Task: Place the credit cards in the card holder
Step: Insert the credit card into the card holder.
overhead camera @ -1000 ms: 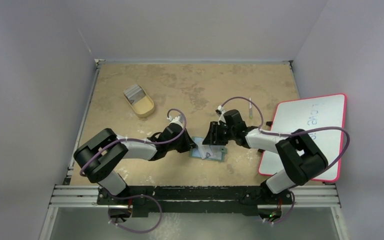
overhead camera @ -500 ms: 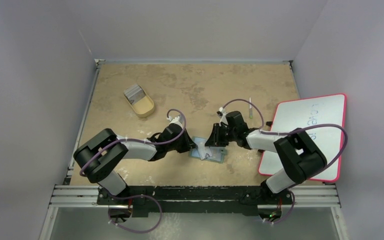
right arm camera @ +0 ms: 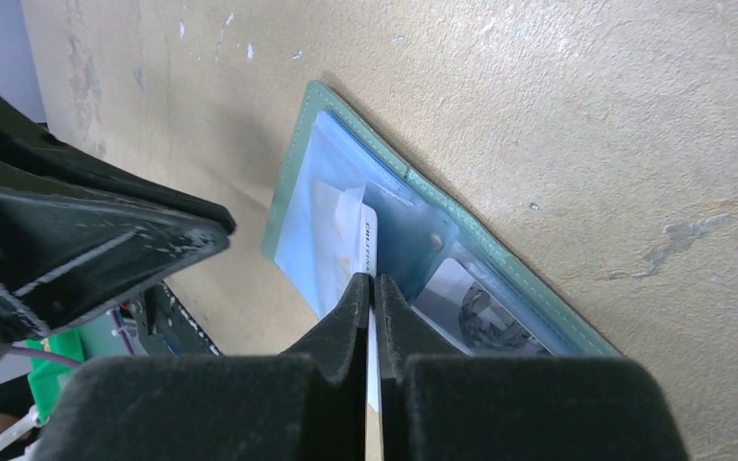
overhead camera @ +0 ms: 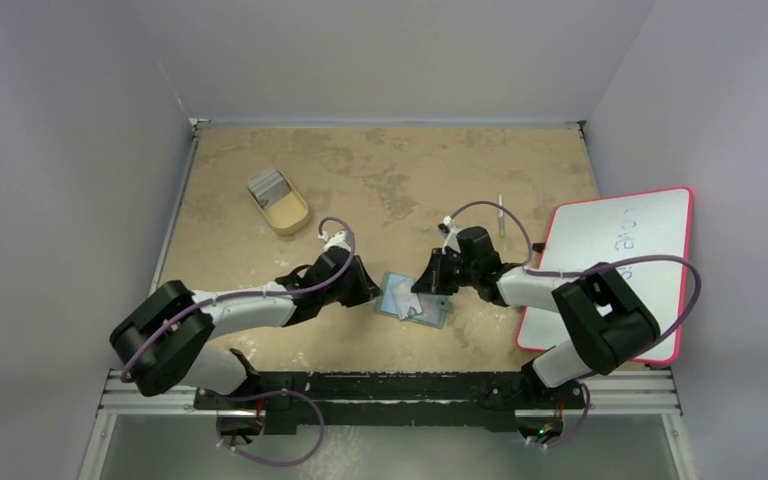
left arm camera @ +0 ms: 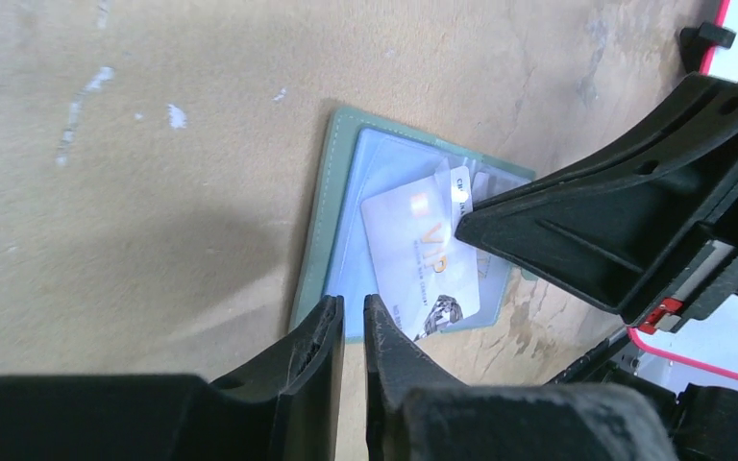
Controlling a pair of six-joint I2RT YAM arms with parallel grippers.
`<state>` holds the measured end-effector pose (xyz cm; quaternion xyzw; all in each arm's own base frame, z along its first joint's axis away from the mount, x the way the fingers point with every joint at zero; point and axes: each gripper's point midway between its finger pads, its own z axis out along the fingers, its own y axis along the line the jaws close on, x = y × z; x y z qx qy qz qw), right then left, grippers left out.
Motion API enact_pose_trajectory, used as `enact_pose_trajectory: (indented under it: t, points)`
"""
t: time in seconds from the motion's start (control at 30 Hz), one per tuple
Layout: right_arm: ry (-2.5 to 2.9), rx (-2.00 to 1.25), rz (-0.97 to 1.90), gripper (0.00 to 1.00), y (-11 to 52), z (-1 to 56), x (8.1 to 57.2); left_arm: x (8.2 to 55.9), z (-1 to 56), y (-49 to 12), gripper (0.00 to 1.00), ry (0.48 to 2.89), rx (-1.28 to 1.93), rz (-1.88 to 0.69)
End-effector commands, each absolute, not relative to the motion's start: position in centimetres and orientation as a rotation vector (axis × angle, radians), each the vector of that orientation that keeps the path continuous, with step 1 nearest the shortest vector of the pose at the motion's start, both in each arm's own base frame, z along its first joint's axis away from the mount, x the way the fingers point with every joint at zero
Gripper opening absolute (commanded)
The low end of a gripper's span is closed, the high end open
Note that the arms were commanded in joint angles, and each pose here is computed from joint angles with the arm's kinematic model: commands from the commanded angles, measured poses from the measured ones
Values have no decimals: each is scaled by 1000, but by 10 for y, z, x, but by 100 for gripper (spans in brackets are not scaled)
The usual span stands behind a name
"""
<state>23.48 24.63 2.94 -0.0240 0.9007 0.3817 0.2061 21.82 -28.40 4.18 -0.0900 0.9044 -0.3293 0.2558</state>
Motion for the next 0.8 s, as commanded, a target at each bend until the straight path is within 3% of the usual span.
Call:
enact_pose_trajectory:
  t: [0.0, 0.2, 0.53, 0.77]
  points:
    - [2456, -64, 1082, 0, 246, 38, 239, 225, 54, -266, 14, 2423, -239, -764]
    - [2454, -59, 1081, 0, 244, 39, 238, 217, 27, -268, 15, 2485, -203, -754]
    - [2448, -17, 1053, 0, 235, 38, 238, 204, 2, -269, 1, 2548, -185, -740]
    - [2420, 21, 1050, 0, 231, 42, 240, 199, -1, -269, 0, 2555, -197, -749]
